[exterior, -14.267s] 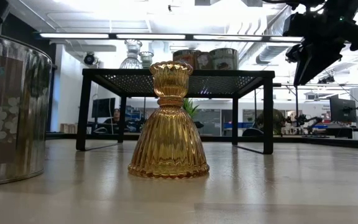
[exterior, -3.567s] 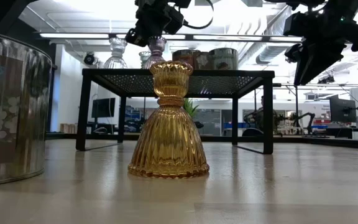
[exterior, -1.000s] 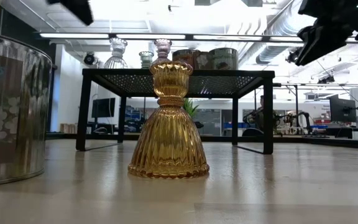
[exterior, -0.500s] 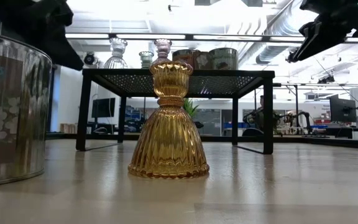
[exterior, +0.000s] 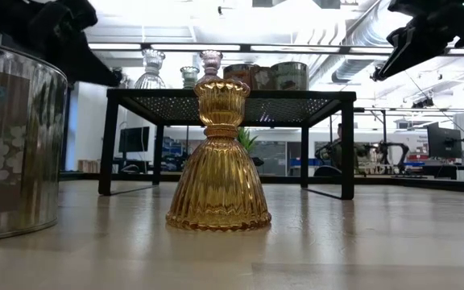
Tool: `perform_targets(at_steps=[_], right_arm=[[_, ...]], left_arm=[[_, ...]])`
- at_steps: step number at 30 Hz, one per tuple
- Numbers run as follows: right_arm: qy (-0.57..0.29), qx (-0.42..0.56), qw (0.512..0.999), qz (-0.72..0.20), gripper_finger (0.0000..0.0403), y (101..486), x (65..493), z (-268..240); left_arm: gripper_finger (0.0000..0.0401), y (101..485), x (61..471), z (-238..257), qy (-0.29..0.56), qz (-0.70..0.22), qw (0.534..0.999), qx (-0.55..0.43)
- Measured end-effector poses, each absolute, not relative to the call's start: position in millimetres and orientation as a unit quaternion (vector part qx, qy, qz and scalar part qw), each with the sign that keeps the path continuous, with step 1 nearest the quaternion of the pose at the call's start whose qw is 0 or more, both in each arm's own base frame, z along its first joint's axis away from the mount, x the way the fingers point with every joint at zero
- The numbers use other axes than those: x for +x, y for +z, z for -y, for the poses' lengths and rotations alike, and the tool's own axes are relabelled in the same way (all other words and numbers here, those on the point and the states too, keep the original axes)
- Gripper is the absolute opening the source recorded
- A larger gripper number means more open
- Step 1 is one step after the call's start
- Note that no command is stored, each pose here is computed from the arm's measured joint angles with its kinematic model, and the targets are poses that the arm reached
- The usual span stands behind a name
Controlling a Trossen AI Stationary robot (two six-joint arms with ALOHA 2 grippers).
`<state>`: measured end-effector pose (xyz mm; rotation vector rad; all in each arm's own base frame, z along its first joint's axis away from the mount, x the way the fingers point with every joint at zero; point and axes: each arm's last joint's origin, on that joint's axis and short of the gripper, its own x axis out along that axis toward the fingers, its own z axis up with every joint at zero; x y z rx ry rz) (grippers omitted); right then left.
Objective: Pick & Place candle stick holders
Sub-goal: Adjust the transparent glass candle holder on the shelf
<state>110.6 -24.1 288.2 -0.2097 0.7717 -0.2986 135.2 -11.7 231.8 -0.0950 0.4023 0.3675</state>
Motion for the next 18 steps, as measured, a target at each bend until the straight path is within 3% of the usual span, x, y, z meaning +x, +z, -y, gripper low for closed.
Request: perform_targets(at_steps=[18], right_arm=[[-0.138,-0.138,0.919,-0.342,0.0101,294.2,115.9,24.9]], left_arm=[[0.0073,234.1,138.4,10.5,0.208,-0.184,0.961,-0.021]])
